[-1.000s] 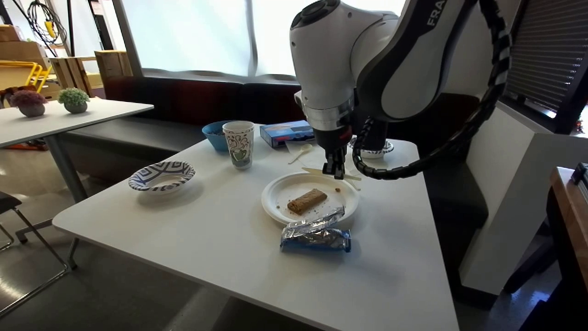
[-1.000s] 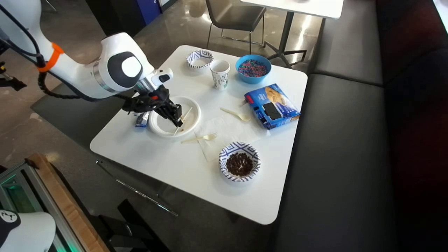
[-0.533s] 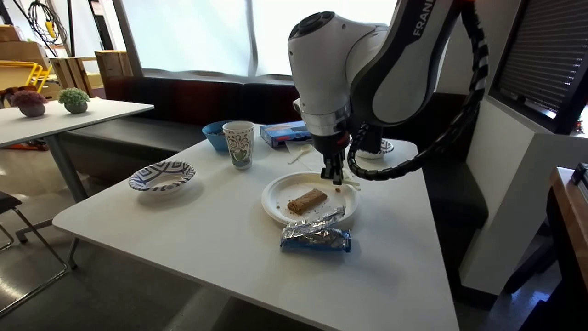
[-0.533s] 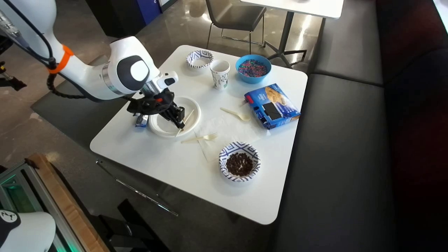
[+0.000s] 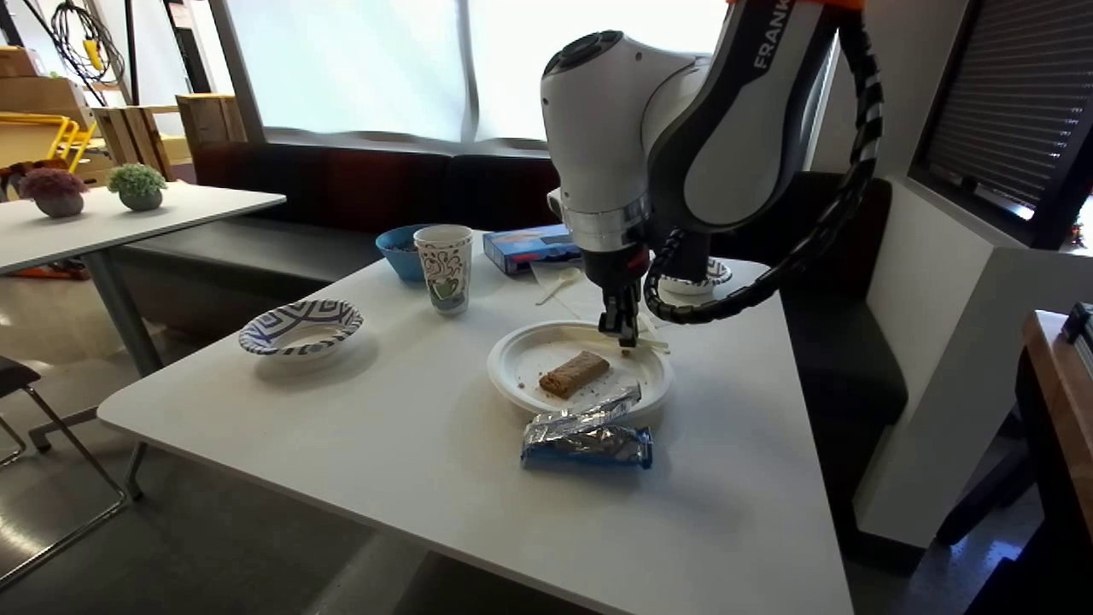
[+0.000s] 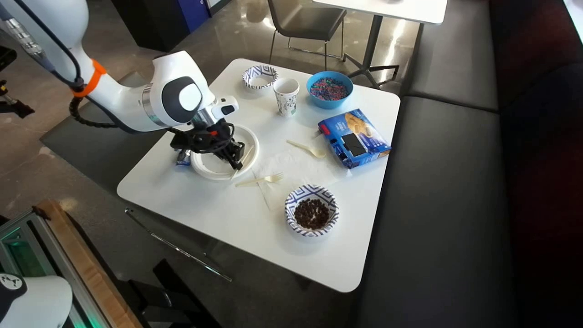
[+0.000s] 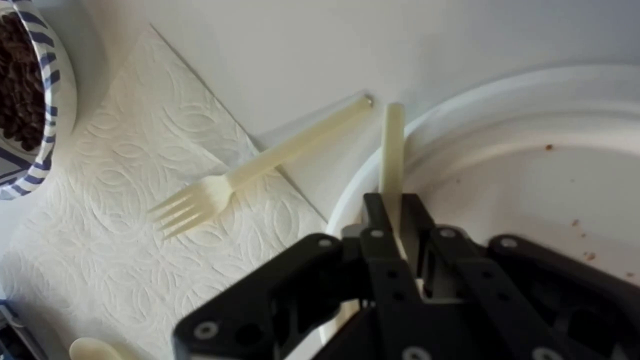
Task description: Put one white knife on the white plate.
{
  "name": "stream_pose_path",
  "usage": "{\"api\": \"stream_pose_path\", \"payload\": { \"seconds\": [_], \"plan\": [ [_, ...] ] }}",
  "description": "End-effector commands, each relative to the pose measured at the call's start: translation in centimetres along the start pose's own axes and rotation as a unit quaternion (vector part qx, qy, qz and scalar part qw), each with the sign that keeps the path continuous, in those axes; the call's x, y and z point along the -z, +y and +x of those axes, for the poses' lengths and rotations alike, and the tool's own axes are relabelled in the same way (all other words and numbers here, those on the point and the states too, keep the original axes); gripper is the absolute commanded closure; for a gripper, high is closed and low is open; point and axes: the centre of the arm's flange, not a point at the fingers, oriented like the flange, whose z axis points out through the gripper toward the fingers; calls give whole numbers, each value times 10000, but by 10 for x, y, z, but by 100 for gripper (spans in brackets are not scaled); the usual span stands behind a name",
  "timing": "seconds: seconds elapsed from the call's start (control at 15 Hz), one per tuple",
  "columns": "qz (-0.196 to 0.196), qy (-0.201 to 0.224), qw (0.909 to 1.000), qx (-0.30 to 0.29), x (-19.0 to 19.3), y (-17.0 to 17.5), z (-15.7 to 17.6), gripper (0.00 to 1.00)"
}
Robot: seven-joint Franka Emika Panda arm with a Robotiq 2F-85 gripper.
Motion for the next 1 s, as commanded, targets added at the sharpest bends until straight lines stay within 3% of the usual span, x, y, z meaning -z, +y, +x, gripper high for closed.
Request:
{"api": "stream_pose_path", "payload": {
  "seconds": [0.0,0.07,0.53,0.6,0.67,0.73,0.93],
  "plan": [
    [22,-36,9999,117,-2,2,4,76],
    [33,-27,9999,117,-1,2,4,62],
    [97,219,9996,153,20,0,-7,10],
    [256,318,9990,182,26,5,-11,4],
    [423,419,9979,247,31,10,-16,0],
    [749,581,9947,391,35,18,-22,0],
    [1240,1073,9848,575,55,44,-50,0]
  ]
}}
